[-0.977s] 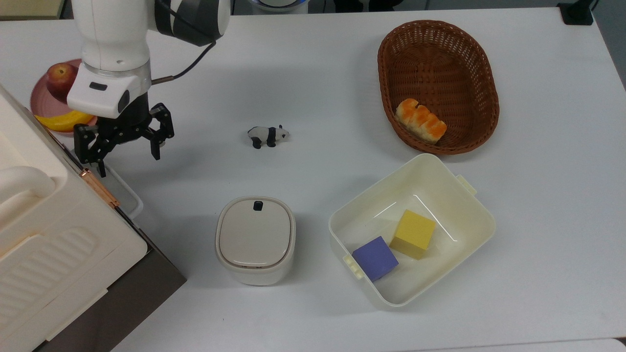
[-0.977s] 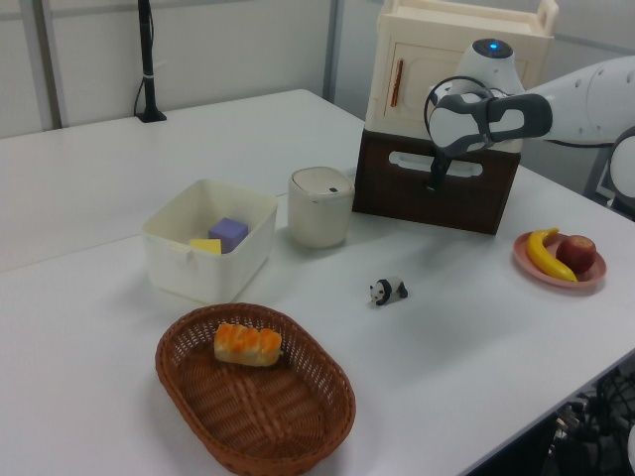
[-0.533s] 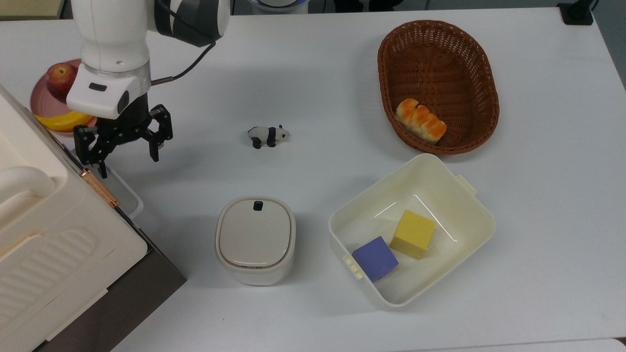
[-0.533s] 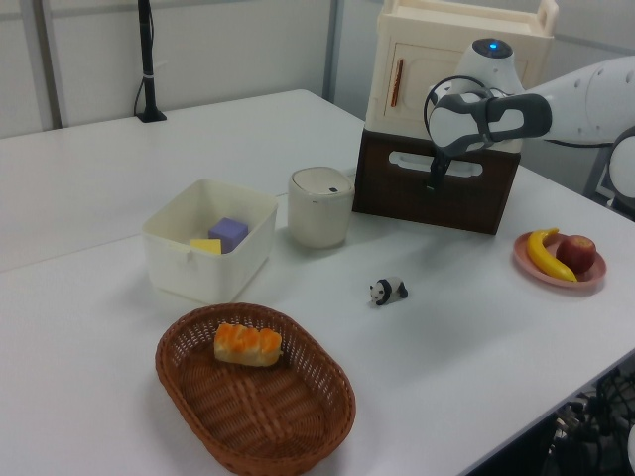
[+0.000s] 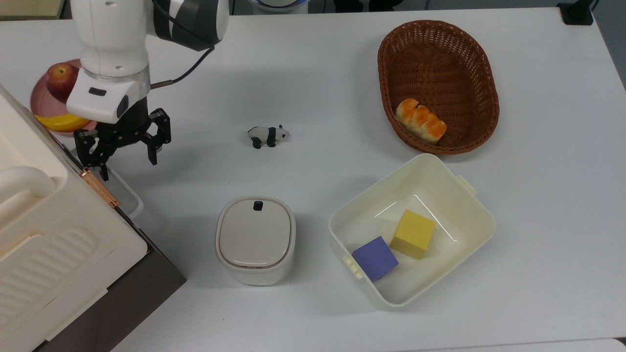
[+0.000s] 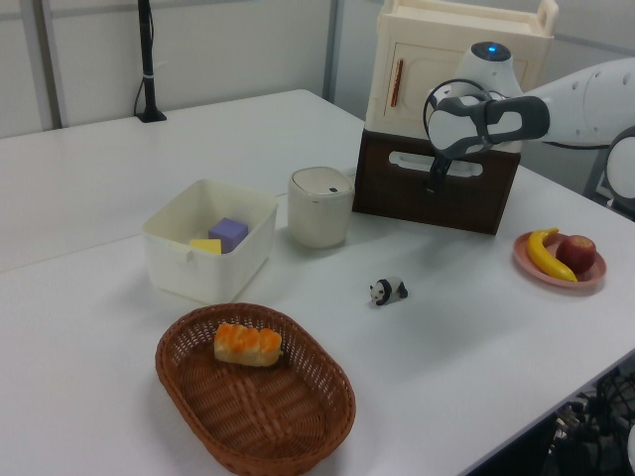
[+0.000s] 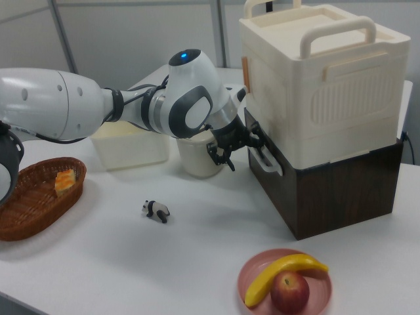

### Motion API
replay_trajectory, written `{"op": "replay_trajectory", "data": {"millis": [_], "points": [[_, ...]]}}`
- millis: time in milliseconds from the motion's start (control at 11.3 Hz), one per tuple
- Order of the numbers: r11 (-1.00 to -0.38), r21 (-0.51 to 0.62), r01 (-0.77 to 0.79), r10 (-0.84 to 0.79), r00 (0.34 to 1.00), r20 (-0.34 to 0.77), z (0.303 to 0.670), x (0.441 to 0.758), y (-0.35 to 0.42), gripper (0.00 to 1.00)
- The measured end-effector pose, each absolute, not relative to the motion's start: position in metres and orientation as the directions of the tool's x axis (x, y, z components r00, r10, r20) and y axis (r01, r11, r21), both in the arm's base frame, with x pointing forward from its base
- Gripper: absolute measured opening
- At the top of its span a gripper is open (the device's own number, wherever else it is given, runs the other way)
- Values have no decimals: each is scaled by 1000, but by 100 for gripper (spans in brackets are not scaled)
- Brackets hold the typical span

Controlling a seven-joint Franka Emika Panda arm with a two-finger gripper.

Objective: Slide the drawer open

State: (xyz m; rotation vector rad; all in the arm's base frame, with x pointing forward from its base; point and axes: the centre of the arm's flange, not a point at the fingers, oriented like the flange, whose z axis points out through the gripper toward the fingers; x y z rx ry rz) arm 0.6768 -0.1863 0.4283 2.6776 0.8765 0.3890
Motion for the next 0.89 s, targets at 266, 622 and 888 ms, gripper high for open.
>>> {"op": "replay_trajectory", "data": {"millis": [266,622,888], "points": [[-779,363,511,597,782,178,435,681,-189,85],[-781,367,506,593,784,181,436,682,-191,71],[-781,368,504,592,785,182,437,682,-192,58]]}}
